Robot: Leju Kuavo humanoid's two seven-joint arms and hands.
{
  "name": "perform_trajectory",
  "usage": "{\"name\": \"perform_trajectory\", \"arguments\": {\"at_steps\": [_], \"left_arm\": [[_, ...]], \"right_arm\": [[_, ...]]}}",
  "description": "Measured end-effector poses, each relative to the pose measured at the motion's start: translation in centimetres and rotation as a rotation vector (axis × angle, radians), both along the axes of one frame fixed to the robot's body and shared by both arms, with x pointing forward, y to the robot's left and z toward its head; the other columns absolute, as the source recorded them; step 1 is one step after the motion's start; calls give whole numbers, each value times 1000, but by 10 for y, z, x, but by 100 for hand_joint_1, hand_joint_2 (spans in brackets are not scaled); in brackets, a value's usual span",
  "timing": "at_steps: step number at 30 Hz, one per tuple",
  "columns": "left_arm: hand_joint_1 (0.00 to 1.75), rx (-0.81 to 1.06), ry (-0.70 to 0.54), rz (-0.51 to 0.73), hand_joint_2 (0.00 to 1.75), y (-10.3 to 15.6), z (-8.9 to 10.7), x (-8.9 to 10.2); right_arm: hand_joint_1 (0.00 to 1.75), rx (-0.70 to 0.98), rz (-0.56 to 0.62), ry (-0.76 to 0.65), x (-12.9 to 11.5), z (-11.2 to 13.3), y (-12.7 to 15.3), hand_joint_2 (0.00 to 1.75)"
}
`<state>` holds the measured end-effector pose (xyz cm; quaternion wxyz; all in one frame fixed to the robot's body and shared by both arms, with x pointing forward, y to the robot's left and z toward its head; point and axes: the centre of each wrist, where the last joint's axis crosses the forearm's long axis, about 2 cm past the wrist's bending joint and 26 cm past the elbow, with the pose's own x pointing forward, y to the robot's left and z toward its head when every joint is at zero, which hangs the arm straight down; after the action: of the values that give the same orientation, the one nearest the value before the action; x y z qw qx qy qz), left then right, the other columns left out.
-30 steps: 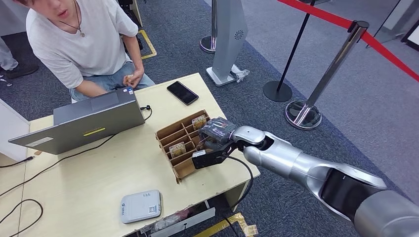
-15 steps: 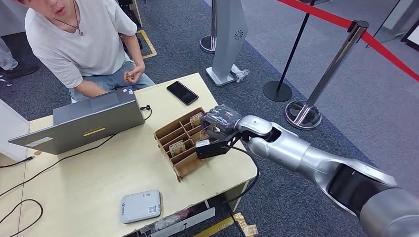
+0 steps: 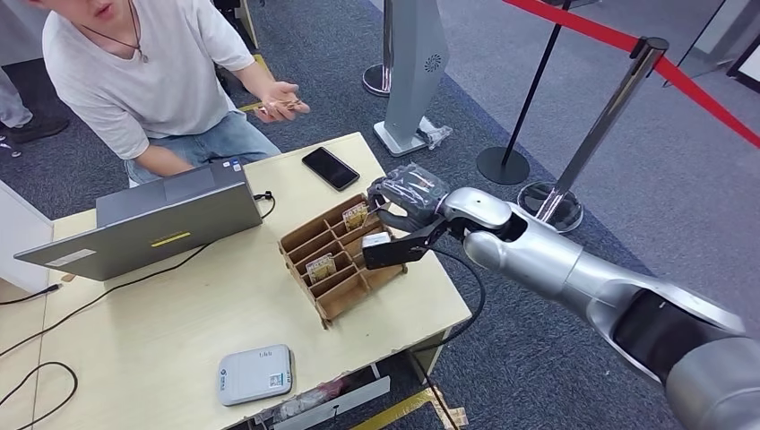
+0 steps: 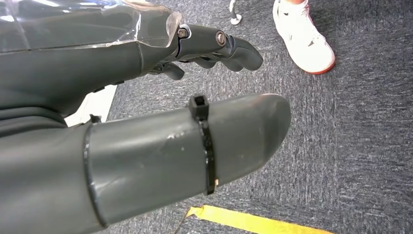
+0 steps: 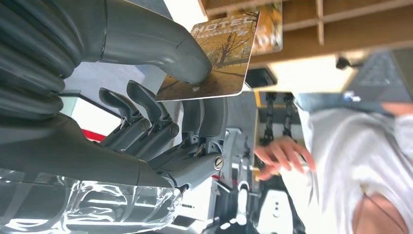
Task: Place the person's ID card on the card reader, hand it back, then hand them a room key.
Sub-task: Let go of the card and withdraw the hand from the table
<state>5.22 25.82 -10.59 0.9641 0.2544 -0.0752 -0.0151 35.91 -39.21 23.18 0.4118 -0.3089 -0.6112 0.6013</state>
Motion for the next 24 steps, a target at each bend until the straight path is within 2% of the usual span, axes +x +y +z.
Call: {"name": "perform_trajectory", "arguments": {"at_steps": [5,12,18,24], "left_arm": [[0,-2,-6,-13,0,0,0,0],[0,-3,-11,-42,0,-1,0,2],[0,1,-2,-53,0,-1,1,4],[0,4,20,-40,0,0,1,4]], "right_arm": [[175,30,40,-112,4,6,10,175],[175,65,74,-347,17,-6,54,175],[175,79,85,-450,38,-13,99,175],[175,93,87,-505,55,-16,130,175]]}}
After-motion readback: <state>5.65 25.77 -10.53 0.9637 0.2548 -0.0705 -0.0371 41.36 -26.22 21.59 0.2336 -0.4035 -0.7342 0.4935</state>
